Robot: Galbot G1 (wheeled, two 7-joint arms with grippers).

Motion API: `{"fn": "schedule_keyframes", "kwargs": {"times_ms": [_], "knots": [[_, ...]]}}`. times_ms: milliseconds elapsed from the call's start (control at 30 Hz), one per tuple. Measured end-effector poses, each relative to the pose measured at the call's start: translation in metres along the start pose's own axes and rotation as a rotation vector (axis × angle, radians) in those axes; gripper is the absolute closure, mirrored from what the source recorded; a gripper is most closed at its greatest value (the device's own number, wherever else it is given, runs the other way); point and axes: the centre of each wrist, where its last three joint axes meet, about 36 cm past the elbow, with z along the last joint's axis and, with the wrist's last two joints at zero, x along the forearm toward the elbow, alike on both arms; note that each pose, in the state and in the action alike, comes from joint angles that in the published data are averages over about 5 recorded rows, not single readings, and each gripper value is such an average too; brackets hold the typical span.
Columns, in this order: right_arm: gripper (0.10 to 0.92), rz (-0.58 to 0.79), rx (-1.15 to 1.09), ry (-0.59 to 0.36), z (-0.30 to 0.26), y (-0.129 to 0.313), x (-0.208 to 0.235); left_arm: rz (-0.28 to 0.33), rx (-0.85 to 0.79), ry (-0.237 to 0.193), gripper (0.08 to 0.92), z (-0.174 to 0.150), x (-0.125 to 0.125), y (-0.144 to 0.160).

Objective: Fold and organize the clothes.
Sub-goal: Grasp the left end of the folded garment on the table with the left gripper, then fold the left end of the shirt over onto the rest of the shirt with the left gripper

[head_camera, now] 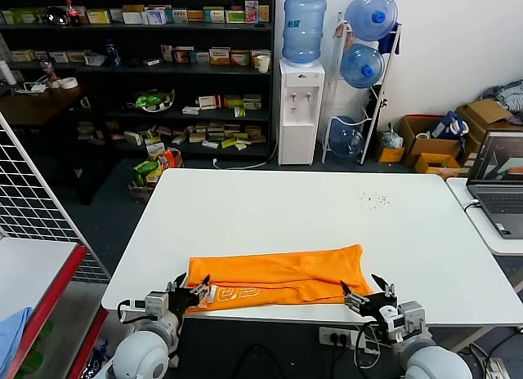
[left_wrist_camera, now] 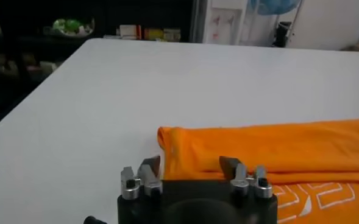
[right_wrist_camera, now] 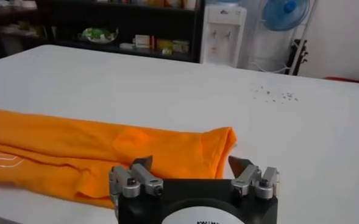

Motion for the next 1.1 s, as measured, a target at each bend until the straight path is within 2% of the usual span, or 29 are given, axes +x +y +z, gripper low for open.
{"fn": "schedule_keyframes", "kwargs": {"times_ms": [233, 600, 800, 1100], "knots": [[0.199, -0.001, -0.001, -0.001, 0.001, 0.003, 0.001, 0.01, 0.02, 0.023, 0.556, 0.002, -0.002, -0.001], [0.2, -0.002, -0.007, -0.021, -0.001, 0.009, 0.004, -0.018, 0.018, 0.004, 0.863, -0.008, -0.005, 0.008], [0.2, -0.002, -0.001, -0.049, -0.003, 0.013, 0.005, -0.081, -0.018, -0.005, 0.887, -0.017, -0.008, 0.034], [0.2, 0.026, 0.023, -0.118, -0.003, 0.017, 0.001, -0.223, -0.107, -0.046, 0.887, -0.047, -0.006, 0.104]]}}
